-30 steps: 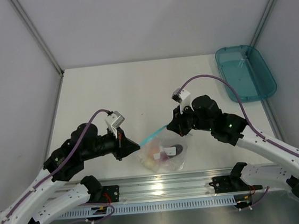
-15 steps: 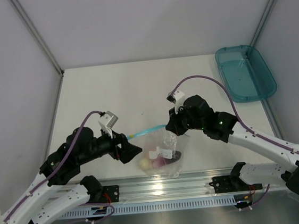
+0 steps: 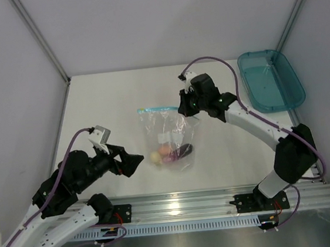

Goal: Place the food in the zip-top bag and seal the zipper
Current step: Place the zipper food storage bag at the center of the board.

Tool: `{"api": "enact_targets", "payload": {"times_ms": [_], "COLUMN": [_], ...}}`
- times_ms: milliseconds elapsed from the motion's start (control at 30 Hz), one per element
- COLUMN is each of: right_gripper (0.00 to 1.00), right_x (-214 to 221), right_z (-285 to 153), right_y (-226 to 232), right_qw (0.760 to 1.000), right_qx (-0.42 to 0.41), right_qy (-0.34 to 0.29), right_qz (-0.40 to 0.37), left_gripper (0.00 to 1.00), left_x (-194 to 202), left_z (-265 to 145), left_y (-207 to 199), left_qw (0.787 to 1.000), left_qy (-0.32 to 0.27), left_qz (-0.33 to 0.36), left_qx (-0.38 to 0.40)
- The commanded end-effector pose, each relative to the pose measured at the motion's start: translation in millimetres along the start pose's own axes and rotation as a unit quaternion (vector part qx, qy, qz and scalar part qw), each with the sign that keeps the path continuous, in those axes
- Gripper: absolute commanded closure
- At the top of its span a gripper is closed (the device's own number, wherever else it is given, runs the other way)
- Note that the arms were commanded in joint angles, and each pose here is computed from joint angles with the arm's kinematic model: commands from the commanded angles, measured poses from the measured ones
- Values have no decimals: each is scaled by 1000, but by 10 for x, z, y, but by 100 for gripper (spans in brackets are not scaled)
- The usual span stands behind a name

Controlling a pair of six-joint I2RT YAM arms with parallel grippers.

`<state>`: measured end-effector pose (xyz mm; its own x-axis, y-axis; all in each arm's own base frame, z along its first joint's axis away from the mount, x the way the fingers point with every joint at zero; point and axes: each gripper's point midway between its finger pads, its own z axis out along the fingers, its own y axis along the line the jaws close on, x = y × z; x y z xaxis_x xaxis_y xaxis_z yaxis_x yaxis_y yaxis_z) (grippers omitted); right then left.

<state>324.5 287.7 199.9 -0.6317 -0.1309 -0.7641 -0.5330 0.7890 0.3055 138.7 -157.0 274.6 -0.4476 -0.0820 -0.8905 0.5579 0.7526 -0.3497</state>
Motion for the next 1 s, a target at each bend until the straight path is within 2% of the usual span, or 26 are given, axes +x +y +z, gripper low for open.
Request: {"api": "enact_targets", "payload": {"times_ms": [0, 33, 100, 200, 233, 267, 367, 400, 467, 700, 800, 833, 933, 967], "right_gripper": [100, 100, 100, 100, 100, 100, 100, 100, 100, 98, 74, 59, 36, 21], "right_x": [-489, -393, -594, -513, -674, -530, -640, -498, -568, -353, -341, -393, -580, -738], "right_z": [232, 454, 588, 972, 1015, 1234, 1421, 1579, 1649, 1883, 1911, 1887, 1765, 1647], "right_y": [-308, -480, -726, -1019, -1116, -1233, -1409, -1505, -1586, -1851, -1885, -1885, -1903, -1874], "right_qw": [999, 999, 998, 998, 997, 997, 996, 996, 995, 993, 993, 993, 991, 990], "right_qx": [18, 33, 52, 60, 60, 63, 69, 74, 82, 106, 107, 110, 129, 136], "right_qy": [-45, -22, -37, -18, -30, -8, -5, 13, 9, 37, 38, 32, 14, -2], "right_qz": [-1, 7, 17, 31, 36, 44, 52, 56, 53, 46, 45, 42, 34, 29], "left_gripper": [0, 0, 1, 0, 1, 1, 0, 1, 0, 0, 0, 1, 1, 1], "left_x": [76, 71, 88, 142, 138, 160, 196, 214, 228, 304, 316, 323, 313, 298], "left_z": [39, 14, 9, 17, 9, 14, 17, 22, 29, 89, 118, 132, 153, 154], "left_y": [-5, -51, -79, -90, -80, -73, -95, -89, -80, -81, -82, -82, -91, -99], "left_qw": [1000, 1000, 999, 999, 999, 999, 998, 998, 998, 997, 997, 997, 997, 997], "left_qy": [0, -4, -13, -11, -14, -14, -14, -12, -14, -15, -11, -7, -5, -5], "left_qz": [-6, -12, -17, -24, -29, -32, -33, -34, -38, -50, -54, -55, -59, -60], "left_qx": [7, 21, 34, 41, 39, 39, 49, 48, 48, 53, 52, 50, 49, 49]}}
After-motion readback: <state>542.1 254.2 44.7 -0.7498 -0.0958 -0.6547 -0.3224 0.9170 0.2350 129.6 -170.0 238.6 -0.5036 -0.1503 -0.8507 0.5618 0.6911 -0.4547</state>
